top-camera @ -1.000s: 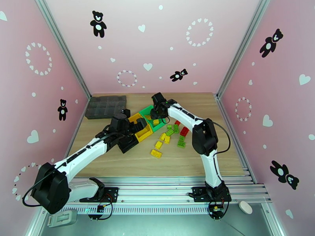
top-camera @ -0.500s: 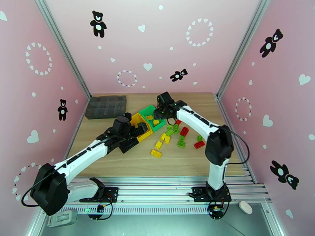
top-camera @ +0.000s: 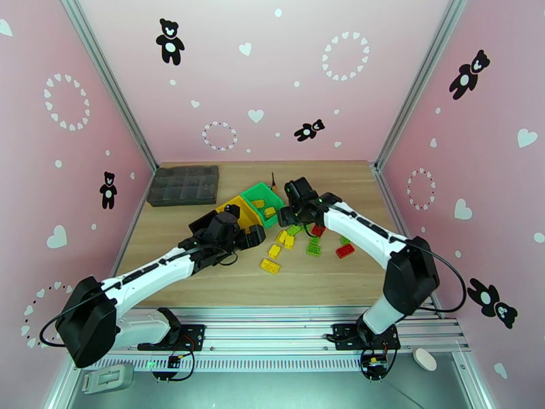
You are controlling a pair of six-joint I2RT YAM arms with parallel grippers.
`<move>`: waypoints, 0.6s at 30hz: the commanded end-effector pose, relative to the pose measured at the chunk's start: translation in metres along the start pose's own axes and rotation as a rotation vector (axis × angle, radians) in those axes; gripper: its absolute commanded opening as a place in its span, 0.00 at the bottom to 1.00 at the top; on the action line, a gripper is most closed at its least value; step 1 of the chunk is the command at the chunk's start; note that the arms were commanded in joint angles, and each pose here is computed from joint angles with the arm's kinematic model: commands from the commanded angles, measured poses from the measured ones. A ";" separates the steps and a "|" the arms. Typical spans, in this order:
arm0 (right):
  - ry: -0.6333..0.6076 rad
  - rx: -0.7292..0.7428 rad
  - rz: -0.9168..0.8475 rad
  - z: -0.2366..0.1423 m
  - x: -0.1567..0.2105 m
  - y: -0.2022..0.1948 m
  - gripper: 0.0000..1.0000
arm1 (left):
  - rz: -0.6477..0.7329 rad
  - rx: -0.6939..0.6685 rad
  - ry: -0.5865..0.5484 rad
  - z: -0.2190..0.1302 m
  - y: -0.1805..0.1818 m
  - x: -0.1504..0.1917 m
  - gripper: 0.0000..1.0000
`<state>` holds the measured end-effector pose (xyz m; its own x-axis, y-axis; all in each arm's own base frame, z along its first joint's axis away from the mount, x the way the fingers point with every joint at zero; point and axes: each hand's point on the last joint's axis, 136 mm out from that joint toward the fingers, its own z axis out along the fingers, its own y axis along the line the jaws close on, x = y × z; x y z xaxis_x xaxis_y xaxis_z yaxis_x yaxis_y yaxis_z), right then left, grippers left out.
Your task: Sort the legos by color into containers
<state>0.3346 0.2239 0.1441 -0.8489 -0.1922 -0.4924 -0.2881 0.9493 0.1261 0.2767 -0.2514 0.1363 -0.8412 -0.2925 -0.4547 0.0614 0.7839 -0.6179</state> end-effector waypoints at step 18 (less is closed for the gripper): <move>0.127 -0.066 -0.105 0.012 0.095 0.031 0.78 | -0.026 -0.058 -0.053 -0.030 0.033 0.020 0.98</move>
<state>0.2571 0.2313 0.0896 -0.8672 -0.3213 -0.3804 -0.3875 0.9152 0.1104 0.2502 -0.2254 0.1288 -0.8204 -0.3337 -0.4643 0.0289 0.7868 -0.6166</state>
